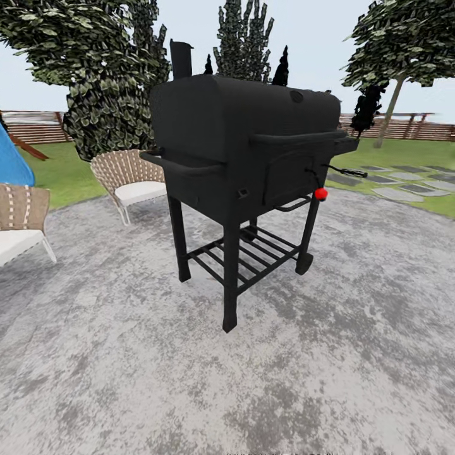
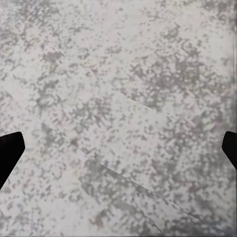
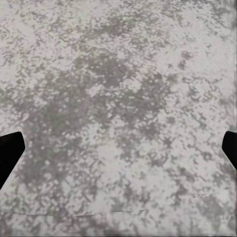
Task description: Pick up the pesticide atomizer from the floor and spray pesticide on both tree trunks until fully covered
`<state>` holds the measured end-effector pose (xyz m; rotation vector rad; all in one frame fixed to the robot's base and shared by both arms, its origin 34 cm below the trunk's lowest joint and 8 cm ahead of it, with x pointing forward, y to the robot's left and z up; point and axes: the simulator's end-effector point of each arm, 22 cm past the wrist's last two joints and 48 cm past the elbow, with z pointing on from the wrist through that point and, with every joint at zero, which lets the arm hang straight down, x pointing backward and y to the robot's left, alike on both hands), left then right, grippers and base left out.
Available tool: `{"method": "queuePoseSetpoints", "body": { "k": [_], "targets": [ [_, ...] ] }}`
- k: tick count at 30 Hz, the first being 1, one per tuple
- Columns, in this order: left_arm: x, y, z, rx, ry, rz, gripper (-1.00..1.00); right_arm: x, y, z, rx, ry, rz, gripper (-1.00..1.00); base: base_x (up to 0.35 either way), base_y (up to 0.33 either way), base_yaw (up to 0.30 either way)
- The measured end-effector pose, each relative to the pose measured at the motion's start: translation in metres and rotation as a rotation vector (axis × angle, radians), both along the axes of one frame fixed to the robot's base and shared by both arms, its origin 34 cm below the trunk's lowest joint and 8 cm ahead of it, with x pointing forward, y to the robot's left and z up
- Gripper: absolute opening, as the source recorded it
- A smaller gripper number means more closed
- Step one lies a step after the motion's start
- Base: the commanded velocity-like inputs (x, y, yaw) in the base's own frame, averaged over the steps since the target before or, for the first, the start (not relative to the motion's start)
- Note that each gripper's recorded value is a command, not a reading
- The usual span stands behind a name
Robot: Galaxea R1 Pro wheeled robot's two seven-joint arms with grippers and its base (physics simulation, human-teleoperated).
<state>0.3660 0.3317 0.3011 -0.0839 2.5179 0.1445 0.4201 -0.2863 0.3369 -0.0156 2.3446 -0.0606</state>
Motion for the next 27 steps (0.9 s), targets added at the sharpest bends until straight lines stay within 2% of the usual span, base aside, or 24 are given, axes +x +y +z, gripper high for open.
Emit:
{"method": "queuePoseSetpoints", "body": {
  "k": [20,27],
  "targets": [
    [-0.009,0.0,-0.043,-0.001,0.0,0.0,1.0,-0.009,0.0,-0.043,-0.001,-0.001,0.0,1.0,0.0,0.0,-0.291],
    [-0.009,-0.001,-0.043,-0.002,-0.001,0.0,1.0,-0.009,0.0,-0.043,-0.001,-0.001,0.0,1.0,0.0,0.0,-0.295]
  ]
}}
